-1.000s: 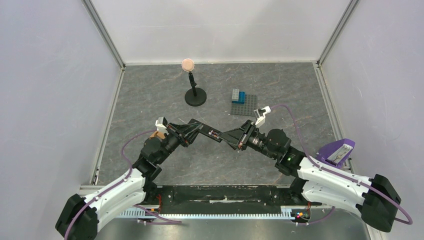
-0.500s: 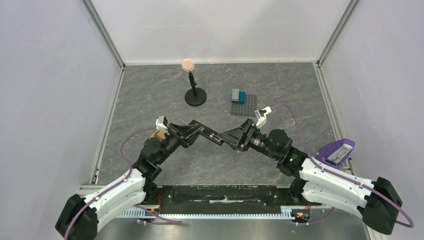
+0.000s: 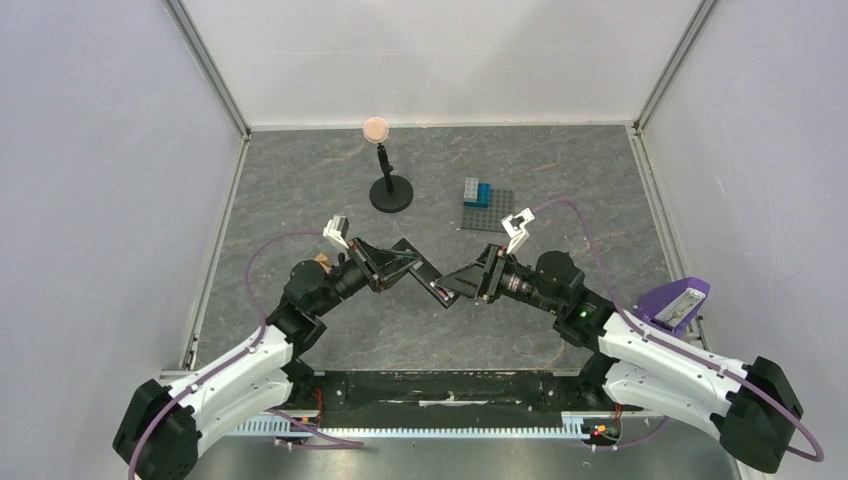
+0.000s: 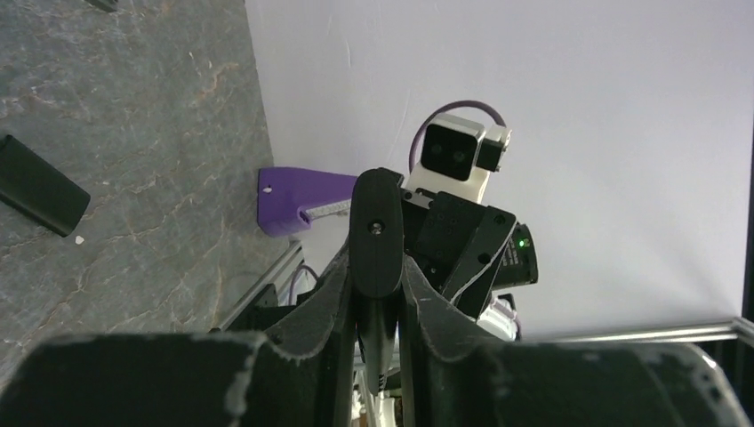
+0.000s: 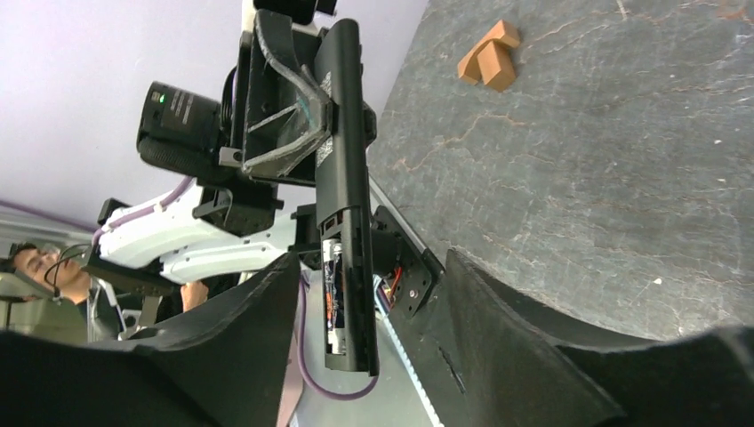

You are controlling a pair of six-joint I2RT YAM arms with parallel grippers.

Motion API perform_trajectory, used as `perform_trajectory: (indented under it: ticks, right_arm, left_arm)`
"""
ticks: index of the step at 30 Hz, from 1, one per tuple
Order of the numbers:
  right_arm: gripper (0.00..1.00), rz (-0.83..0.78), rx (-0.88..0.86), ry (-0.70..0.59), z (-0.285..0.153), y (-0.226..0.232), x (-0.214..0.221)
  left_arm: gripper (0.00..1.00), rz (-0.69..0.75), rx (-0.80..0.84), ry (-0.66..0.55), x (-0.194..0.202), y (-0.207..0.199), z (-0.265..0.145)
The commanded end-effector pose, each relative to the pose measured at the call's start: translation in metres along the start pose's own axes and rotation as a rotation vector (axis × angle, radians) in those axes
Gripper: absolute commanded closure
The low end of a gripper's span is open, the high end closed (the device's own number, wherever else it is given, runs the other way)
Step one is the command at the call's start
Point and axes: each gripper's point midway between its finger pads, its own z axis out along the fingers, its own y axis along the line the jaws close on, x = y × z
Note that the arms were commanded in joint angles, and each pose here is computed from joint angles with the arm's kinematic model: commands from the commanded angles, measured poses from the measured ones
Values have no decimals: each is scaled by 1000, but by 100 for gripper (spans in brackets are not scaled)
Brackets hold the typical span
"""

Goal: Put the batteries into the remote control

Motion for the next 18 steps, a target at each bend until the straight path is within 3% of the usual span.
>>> perform_trajectory:
  ticks: [1,10,18]
  right_arm:
    - [41,-148,-137,29,-7,38,-8]
    - [45,-303,-303,243,-19,60,18]
    - [48,-346,-297,354,-25,47,36]
  left_arm:
    - [98,115,63,106,12,-23,3]
    - [98,177,136,323,39,-38,5]
    - [98,241,169,387,45,-49,6]
